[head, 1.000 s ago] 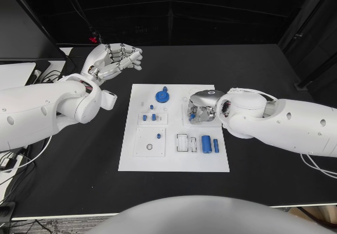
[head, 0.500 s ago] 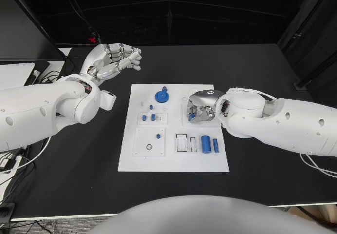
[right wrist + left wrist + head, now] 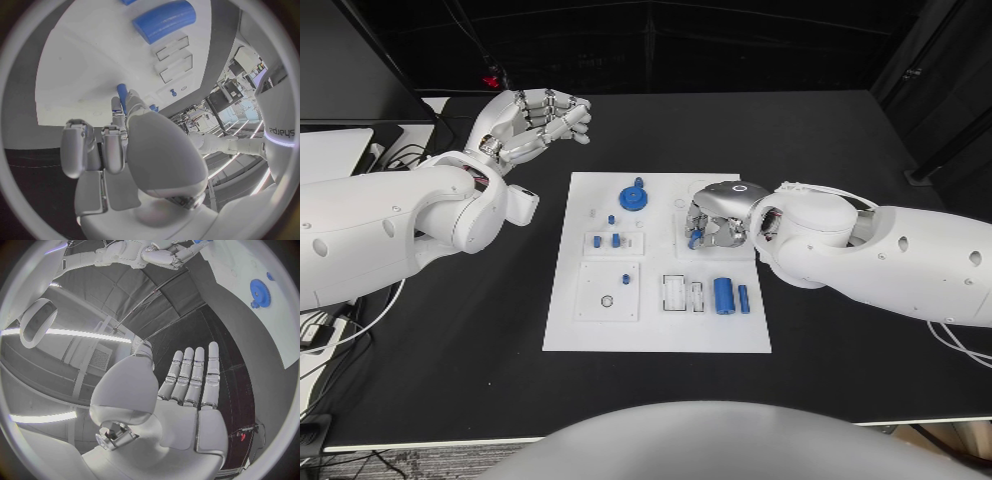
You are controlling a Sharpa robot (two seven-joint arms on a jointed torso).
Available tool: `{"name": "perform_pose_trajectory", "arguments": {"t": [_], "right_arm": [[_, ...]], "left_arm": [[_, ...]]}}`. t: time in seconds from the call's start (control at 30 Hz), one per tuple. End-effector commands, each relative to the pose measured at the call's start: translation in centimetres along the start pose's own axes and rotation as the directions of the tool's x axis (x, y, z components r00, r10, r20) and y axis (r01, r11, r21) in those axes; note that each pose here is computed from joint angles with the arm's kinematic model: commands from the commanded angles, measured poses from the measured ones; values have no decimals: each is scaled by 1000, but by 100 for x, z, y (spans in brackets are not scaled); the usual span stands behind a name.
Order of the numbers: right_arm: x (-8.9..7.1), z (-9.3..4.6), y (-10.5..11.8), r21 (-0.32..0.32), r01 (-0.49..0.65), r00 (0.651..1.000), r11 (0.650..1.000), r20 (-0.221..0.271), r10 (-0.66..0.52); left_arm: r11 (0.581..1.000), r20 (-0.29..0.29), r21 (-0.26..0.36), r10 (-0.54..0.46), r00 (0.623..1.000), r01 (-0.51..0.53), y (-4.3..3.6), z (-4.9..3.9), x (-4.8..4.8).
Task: Assemble the parts on the task board
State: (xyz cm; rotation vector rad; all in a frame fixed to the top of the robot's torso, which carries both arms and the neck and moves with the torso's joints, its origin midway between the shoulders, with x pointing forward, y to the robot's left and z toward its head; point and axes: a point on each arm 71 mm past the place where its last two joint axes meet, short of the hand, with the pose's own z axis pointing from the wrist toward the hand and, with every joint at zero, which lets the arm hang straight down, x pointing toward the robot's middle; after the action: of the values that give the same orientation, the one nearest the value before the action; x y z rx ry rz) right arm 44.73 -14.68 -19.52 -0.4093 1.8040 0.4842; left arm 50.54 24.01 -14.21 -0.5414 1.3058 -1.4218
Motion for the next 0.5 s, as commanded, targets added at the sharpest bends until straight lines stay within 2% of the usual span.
{"name": "perform_pose_trajectory", "arguments": {"t": [0.03,0.27,0.5], "right_arm": [[-65,-45,34,-38,1,997,999,72,2],[-118,-164,53,-56,-4,994,998,106,10],[-235,-250,94,-76,-1,990,997,144,12]], "left_arm": [[1000,-2,15,-6,1000,6,-18,2,-1],[1000,-1,14,-6,1000,6,-15,2,-3],[1000,0,13,-5,1000,5,-14,3,-4]]}}
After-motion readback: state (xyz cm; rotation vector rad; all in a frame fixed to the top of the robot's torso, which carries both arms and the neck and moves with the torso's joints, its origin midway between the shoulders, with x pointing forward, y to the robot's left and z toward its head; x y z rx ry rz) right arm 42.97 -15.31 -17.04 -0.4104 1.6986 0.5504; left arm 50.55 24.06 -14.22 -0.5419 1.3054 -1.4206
